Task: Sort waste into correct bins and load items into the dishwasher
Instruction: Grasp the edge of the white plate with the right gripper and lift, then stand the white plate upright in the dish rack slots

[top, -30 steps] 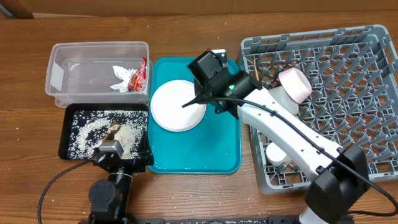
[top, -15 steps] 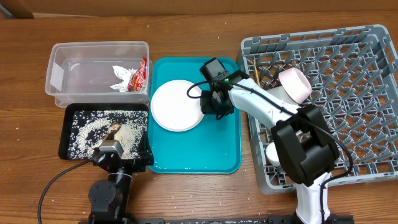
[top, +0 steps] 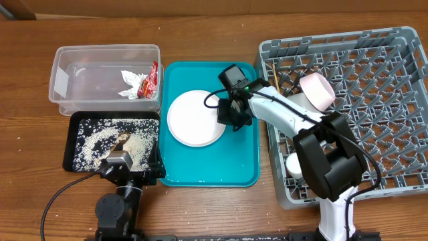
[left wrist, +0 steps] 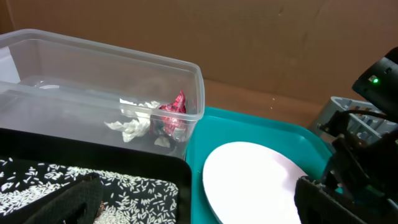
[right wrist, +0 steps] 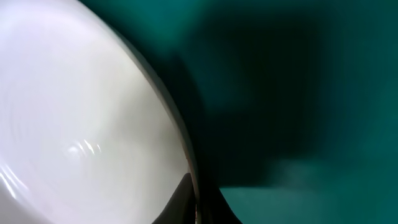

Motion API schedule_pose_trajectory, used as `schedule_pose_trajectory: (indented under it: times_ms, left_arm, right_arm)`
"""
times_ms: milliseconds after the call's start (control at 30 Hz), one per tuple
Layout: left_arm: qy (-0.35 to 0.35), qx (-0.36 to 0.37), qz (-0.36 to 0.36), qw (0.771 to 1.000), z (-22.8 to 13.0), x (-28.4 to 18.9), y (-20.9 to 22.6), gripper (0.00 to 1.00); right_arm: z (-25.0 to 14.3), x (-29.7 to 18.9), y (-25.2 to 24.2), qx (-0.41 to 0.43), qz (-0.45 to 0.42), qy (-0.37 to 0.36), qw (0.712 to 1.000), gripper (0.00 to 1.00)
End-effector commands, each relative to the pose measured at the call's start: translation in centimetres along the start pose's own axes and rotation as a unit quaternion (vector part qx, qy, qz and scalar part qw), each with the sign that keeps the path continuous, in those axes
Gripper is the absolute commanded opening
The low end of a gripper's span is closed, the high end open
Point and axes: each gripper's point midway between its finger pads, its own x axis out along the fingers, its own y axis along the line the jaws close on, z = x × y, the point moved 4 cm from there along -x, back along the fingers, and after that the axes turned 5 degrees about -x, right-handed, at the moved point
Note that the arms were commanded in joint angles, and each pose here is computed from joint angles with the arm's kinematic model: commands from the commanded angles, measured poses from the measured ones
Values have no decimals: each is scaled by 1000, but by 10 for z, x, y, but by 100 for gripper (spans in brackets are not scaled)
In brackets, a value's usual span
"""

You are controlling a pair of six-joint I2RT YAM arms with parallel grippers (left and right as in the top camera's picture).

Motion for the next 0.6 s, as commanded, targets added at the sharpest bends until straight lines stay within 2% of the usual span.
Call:
schedule_pose_trajectory:
  times_ms: [0,133,200,267,300,433,567]
  left_arm:
    - [-1,6,-5,1000,-3,0,-1,100]
    - [-1,6,-5,1000,-3,0,-1,100]
    - [-1,6,-6,1000,-3,0,-1,100]
    - [-1,6,-5,1000,-3,0,-1,100]
    - [-1,6,-5,1000,-3,0,-1,100]
    - [-1,6,-5,1000,-3,0,-1,100]
    - [-1,6,-5,1000,-3,0,-1,100]
  right_arm:
    - [24,-57,1,-3,-6,-77,997,4]
    - [39,-135,-10,-10,-69,-195,978,4]
    - [42,-180,-27,5,-134,-267,954,4]
    - [40,-231,-54,32,-225,-346,910,4]
    - [37,-261,-74,53,-293,-384,874,4]
    - [25,-304,-123,88,-451,-409,788,4]
    - [17,-311,-165,111,-521,-375,759,4]
